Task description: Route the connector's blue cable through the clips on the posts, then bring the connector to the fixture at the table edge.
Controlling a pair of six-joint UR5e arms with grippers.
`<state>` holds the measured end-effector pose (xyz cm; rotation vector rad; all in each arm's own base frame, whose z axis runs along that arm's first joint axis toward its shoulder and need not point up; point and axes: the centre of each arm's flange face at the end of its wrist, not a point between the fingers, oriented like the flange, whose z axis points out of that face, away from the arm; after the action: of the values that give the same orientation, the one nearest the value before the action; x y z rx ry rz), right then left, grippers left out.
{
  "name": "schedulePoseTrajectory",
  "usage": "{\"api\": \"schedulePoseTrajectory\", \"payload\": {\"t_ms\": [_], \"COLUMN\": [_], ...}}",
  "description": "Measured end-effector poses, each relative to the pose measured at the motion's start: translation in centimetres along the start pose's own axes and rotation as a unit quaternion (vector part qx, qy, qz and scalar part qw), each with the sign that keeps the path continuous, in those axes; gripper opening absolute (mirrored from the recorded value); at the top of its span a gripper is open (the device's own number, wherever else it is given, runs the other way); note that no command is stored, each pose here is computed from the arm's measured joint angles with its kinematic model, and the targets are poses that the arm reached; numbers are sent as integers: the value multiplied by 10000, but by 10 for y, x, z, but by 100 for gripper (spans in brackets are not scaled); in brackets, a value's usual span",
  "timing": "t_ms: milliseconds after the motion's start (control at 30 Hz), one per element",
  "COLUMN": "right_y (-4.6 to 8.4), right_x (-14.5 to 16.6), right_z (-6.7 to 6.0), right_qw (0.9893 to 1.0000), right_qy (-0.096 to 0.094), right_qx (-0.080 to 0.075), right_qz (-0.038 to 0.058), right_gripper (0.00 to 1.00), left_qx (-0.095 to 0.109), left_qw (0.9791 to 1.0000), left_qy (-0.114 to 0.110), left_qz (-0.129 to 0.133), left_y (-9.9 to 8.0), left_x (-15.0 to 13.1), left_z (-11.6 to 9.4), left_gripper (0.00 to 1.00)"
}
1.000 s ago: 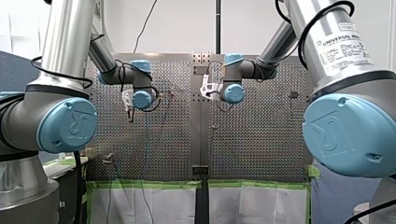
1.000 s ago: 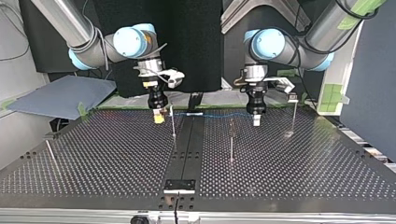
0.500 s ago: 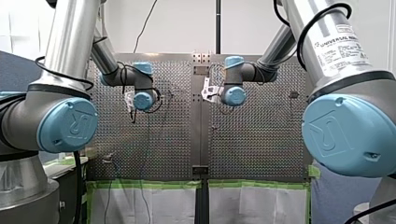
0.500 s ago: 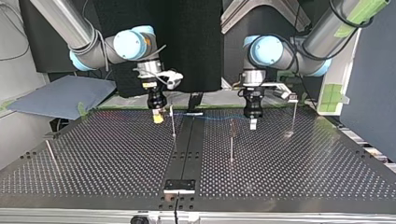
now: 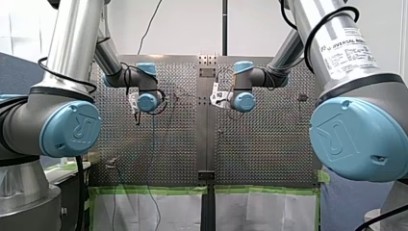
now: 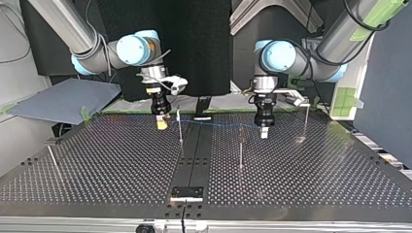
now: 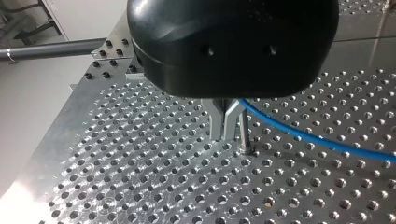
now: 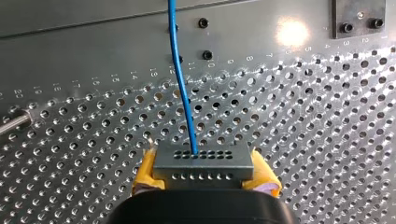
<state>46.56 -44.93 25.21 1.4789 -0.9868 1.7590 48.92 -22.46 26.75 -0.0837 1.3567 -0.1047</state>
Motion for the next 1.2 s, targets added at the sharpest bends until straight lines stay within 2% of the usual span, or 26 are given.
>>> {"api": "schedulePoseTrajectory", "payload": {"t_ms": [167, 333, 533, 867, 1033, 1200], "right_y": [0, 0, 1, 14, 30, 37], "right_x": [2, 5, 8, 12, 16, 16], "right_z": [3, 7, 11, 18, 24, 26], "right_qw": [10000, 10000, 10000, 9999, 9997, 9997], "right_qy": [27, 60, 88, 137, 178, 172], "right_qx": [13, 27, 17, -76, -161, -173], "right_qz": [5, 8, 8, 1, -8, -14], "right_gripper": [0, 0, 0, 0, 0, 0], "left_qx": [35, 84, 88, 137, 163, 188], "left_qw": [10000, 9999, 10000, 9999, 9998, 9998], "left_qy": [-5, 100, 39, -5, -8, 11], "left_qz": [0, 31, -3, -77, -84, -78], "left_y": [1, -1, -2, 2, 5, 6], "left_x": [0, 8, 7, 2, 2, 3], "left_z": [6, 18, 33, 42, 44, 45], "left_gripper": [5, 5, 5, 5, 5, 14]}}
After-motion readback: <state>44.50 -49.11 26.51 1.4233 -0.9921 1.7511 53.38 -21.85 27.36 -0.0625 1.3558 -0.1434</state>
